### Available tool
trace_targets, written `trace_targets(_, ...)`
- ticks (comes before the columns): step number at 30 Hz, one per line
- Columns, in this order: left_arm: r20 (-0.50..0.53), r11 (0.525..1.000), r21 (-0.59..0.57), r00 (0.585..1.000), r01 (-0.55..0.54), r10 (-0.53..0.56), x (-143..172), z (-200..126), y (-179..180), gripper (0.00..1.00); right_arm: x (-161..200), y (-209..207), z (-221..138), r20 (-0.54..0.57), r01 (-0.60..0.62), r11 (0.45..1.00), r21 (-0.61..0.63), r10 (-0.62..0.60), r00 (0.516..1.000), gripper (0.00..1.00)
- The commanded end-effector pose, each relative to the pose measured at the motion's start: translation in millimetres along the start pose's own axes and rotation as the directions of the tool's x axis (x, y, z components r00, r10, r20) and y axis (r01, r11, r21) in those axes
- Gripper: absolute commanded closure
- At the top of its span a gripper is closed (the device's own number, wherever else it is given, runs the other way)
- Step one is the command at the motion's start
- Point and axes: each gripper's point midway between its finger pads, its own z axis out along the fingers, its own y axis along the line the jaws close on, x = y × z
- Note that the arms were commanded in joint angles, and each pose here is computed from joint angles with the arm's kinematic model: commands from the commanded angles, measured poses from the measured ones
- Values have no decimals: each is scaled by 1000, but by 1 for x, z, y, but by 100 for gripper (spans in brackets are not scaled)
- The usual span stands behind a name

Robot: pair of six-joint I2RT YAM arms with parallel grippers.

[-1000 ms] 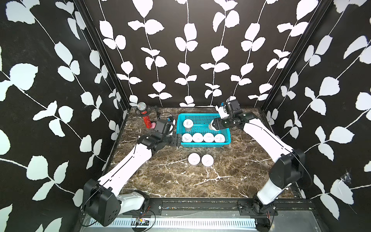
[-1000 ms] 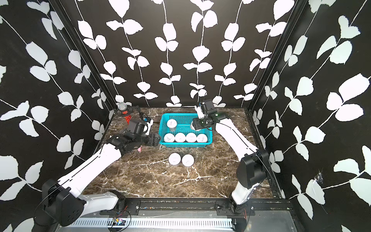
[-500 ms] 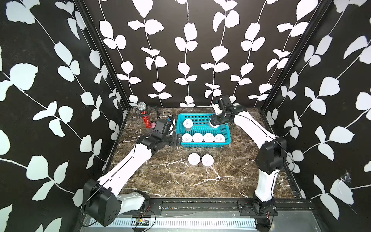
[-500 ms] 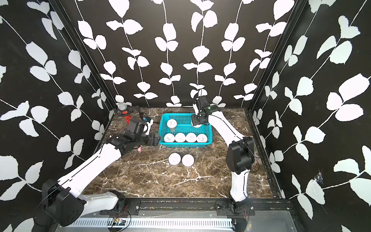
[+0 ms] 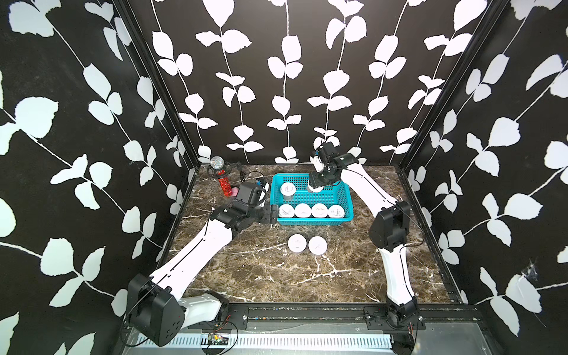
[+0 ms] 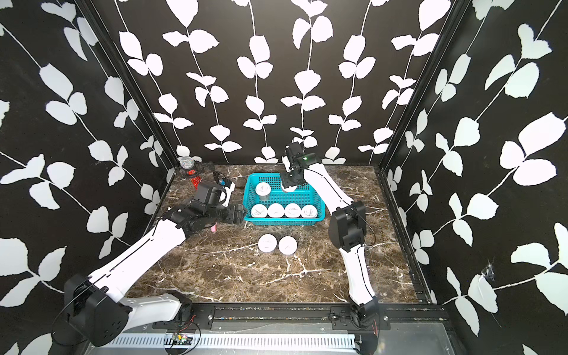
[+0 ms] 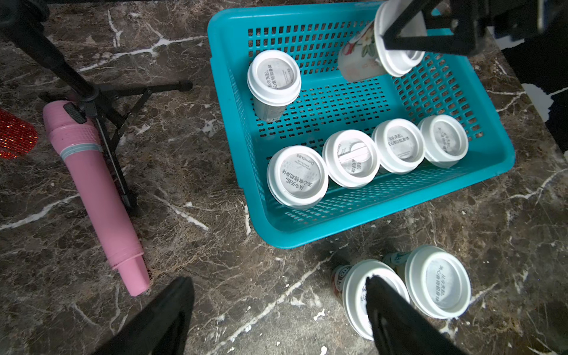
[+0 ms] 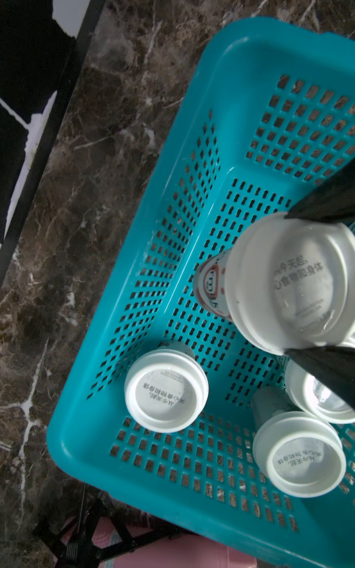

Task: Put the yogurt in the basket
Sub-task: Place the yogurt in the basket.

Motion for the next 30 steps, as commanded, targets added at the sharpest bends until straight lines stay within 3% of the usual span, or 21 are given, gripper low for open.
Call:
trace_targets(1,26,1000,14,1000,7,-8,-8,-3,-2,12,-3,12,-1,-18,19,1000,-7,-19,1000,47)
trace_targets(30,17,1000,18,1000,3,-4,-6,-5,-3,12,3,21,57,-73,-17,999,38,19,997,47)
